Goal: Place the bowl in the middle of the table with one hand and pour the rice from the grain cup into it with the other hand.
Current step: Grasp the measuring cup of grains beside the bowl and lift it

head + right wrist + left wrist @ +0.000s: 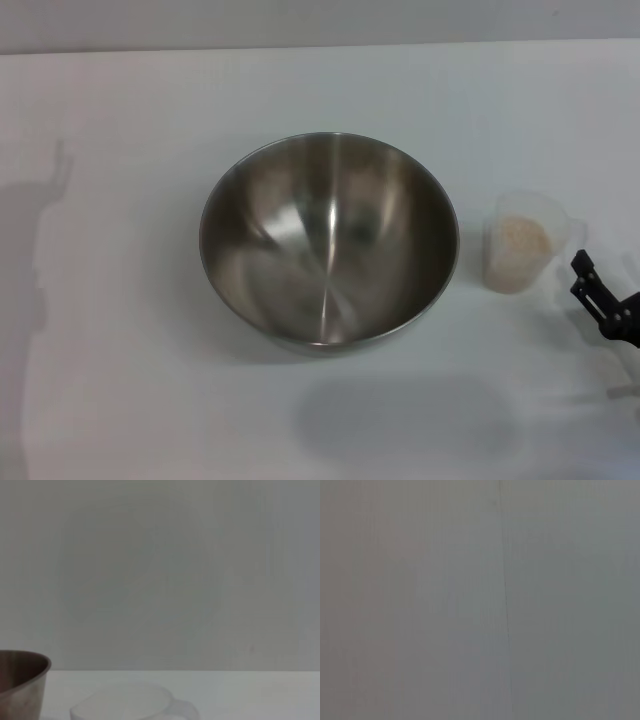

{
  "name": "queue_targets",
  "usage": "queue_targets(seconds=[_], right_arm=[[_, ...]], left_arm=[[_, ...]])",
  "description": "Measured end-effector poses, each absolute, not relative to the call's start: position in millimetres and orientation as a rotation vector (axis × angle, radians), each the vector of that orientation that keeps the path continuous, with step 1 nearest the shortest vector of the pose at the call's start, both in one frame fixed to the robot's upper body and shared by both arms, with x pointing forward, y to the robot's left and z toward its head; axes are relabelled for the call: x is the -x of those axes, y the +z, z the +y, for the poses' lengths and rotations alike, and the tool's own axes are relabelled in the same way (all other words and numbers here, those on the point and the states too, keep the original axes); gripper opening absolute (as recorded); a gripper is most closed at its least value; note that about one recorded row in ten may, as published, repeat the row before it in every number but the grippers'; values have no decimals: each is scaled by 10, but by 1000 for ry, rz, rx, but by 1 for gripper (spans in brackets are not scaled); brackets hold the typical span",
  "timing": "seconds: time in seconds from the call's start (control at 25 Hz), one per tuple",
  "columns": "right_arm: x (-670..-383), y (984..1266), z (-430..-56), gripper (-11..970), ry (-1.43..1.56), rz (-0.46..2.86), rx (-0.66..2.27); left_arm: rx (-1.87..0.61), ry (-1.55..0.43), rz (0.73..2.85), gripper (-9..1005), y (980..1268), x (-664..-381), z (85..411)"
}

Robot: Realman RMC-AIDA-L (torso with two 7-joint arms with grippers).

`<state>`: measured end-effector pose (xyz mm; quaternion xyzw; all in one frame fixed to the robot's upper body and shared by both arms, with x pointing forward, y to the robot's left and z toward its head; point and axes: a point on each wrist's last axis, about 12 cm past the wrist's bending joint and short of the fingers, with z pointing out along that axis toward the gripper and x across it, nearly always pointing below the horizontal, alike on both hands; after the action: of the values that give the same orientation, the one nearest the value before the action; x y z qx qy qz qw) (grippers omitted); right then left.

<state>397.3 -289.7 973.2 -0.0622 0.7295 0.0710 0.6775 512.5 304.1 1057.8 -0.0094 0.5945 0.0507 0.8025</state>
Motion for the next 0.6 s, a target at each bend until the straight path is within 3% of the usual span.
queue_targets(seconds=[0.6], right_arm=[[-4080, 9720, -2901, 846, 156, 1662, 154]], left_arm=[[13, 103, 1275, 829, 10573, -5117, 3027]])
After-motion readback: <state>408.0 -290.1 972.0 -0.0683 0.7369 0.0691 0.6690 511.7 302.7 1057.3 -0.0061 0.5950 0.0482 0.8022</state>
